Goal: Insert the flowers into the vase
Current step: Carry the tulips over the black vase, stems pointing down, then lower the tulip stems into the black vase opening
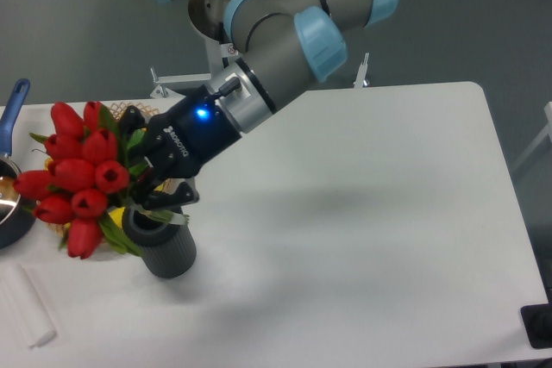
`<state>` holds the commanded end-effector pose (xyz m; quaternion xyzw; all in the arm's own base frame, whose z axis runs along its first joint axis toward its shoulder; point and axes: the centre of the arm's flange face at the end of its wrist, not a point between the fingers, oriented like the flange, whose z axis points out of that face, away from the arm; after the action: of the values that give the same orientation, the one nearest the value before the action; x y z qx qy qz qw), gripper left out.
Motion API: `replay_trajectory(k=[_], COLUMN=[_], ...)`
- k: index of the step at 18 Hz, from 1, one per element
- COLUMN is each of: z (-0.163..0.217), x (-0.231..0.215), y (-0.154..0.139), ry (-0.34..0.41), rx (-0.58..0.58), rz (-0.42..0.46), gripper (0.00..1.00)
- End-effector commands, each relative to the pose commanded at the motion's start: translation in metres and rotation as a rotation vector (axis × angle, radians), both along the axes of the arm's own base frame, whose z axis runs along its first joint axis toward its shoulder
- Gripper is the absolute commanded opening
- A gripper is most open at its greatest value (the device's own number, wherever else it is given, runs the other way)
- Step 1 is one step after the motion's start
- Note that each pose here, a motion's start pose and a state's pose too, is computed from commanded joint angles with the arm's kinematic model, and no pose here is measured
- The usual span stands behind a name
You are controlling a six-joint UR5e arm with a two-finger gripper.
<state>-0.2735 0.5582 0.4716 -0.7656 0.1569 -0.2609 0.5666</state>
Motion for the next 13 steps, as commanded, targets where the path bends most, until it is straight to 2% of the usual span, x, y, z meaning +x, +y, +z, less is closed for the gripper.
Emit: replay_trajectory(k=[4,13], z=[0.003,-0.021], x=[0.002,0.007], y=[0.002,0.007], ry=[-0.008,-0.051], rx=[0.020,0.004], rz=[-0.015,-0.033], gripper=[0.34,0.34])
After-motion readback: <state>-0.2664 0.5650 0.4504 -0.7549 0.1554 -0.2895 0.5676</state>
